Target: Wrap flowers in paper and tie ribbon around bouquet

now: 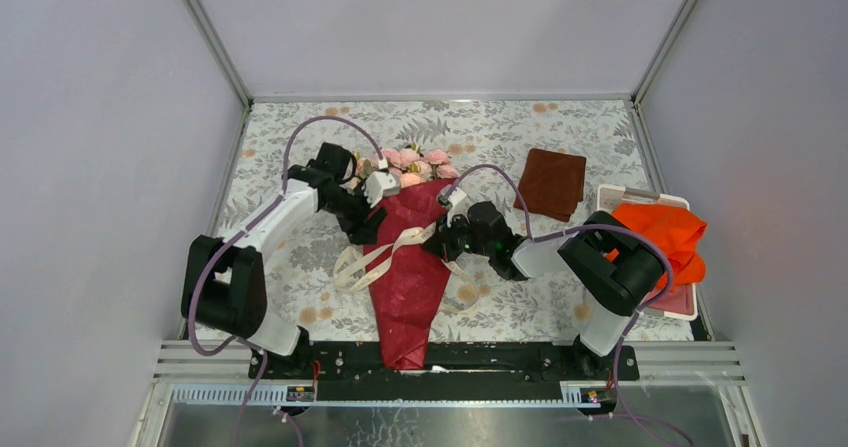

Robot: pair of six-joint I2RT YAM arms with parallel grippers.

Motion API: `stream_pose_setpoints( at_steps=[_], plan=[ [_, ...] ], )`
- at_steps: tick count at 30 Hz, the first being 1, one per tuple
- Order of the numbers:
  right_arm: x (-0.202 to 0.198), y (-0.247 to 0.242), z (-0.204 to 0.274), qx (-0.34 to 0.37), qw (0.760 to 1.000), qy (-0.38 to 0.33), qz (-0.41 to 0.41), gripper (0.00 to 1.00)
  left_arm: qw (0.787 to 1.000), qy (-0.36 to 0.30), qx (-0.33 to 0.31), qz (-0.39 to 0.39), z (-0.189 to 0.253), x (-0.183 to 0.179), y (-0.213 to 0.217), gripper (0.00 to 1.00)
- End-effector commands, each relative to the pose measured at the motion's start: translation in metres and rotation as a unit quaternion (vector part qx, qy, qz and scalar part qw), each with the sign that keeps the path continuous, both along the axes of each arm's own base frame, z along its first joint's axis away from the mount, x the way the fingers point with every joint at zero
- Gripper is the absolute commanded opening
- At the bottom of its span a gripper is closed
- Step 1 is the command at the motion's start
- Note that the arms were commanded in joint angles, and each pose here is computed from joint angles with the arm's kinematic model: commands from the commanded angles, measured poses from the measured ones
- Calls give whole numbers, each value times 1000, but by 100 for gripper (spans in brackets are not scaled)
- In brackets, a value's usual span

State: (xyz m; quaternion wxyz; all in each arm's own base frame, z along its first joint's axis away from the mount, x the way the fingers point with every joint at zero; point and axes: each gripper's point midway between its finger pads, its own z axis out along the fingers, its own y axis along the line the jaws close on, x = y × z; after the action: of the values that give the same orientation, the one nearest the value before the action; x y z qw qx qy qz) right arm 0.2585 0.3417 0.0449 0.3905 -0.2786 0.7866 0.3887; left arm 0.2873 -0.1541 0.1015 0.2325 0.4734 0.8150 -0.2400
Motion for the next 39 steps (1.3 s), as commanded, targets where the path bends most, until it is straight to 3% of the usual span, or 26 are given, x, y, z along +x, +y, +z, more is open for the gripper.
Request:
stream_pose_setpoints(
  at_steps=[1, 7, 15, 18, 20, 24, 39],
  plan=[
    [8, 4, 16, 18, 1000, -18, -5, 0, 997, -64, 28, -37, -15, -10, 9, 65],
    [9, 4, 20, 20, 1000, -18, -5, 0, 996, -73, -8, -56, -19, -21, -11, 76],
    [8, 4, 25, 16, 1000, -22, -3, 0, 996, -60, 12, -57, -40, -23, -22, 71],
    [8, 3, 27, 16, 1000, -23, -2, 0, 996, -67, 23, -52, -44, -19, -23, 56],
    [7, 3, 27, 16, 1000, -22, -1, 0, 996, -70, 23, -46, -43, -16, -23, 33],
    [6, 2, 28, 14, 1000, -20, 0, 0, 996, -76, 5, -51, -35, -18, -28, 2],
    [4, 6, 33, 1, 1000, -14, 20, 0, 993, -117, 1, 13, -18, 3, -26, 0]
  ],
)
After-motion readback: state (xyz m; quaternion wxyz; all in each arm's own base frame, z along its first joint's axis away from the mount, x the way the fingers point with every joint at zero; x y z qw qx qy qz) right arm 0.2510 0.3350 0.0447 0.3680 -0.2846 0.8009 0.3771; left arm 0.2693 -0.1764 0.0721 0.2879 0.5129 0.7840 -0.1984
